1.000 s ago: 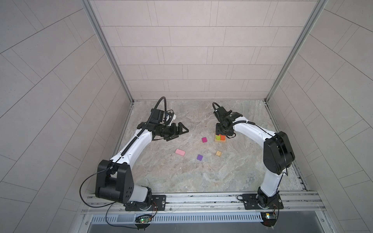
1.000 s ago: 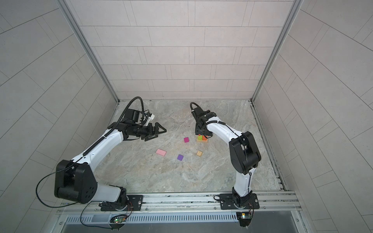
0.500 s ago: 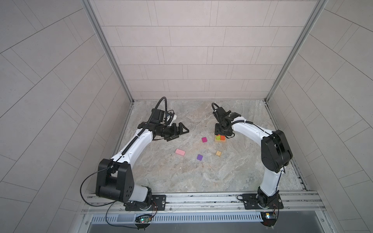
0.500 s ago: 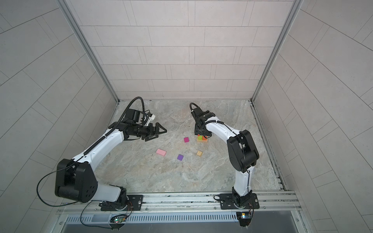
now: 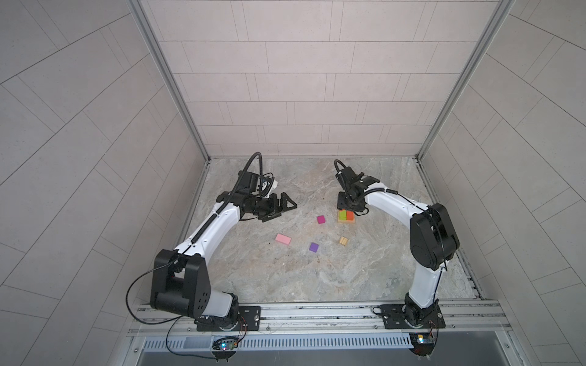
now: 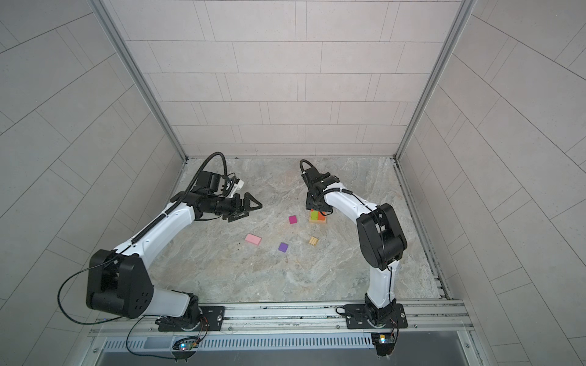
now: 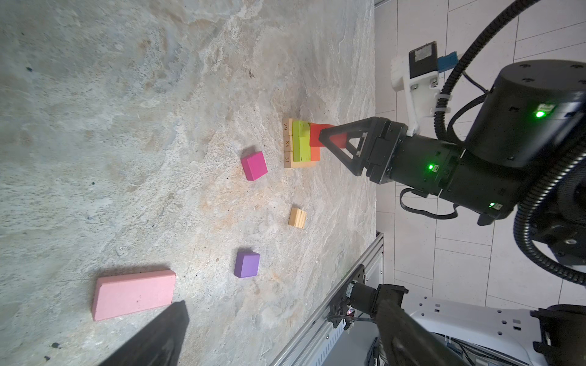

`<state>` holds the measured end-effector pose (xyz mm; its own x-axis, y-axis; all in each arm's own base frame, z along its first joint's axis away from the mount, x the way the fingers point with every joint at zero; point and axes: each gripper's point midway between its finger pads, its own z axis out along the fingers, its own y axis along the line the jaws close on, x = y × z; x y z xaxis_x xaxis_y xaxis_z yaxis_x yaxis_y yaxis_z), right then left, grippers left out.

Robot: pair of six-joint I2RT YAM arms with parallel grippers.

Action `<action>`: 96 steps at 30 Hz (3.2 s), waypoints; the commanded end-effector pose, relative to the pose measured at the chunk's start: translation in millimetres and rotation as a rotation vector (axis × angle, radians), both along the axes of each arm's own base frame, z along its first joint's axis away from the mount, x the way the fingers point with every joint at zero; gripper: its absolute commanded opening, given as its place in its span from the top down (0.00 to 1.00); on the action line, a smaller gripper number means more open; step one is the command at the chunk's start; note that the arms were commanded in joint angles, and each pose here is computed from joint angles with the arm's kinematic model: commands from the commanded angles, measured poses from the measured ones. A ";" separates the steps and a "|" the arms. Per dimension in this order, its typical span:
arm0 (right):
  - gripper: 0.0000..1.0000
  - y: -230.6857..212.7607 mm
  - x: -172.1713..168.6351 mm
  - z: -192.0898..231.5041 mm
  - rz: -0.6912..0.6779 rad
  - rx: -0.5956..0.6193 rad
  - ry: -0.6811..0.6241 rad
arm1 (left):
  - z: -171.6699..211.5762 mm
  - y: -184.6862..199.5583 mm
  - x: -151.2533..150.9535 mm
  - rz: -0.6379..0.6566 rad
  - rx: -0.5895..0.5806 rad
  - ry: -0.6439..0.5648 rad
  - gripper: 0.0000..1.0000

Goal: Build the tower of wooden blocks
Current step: 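Lower the red arch block onto the lime-green and orange-red blocks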

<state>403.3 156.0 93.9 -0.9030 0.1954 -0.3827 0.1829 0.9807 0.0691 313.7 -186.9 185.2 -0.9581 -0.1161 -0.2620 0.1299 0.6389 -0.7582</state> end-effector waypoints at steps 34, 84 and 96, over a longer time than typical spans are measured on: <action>0.51 -5.9 -3.3 -26.2 0.012 0.004 0.045 | 3.8 -3.4 -0.5 -0.027 0.002 -0.013 0.00; 0.49 -10.1 -4.9 -21.3 0.033 -0.008 0.045 | 5.4 -5.4 -1.3 -0.033 0.000 -0.017 0.00; 0.48 -10.8 -5.4 -23.7 0.033 -0.013 0.050 | 5.7 -5.4 -1.4 -0.033 0.000 -0.018 0.00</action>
<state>402.4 153.3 73.5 -0.9210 0.1664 -0.3521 0.1466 0.9858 0.0825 312.5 -189.0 184.3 -0.9587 -0.1053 -0.2641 0.1381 0.6393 -0.7564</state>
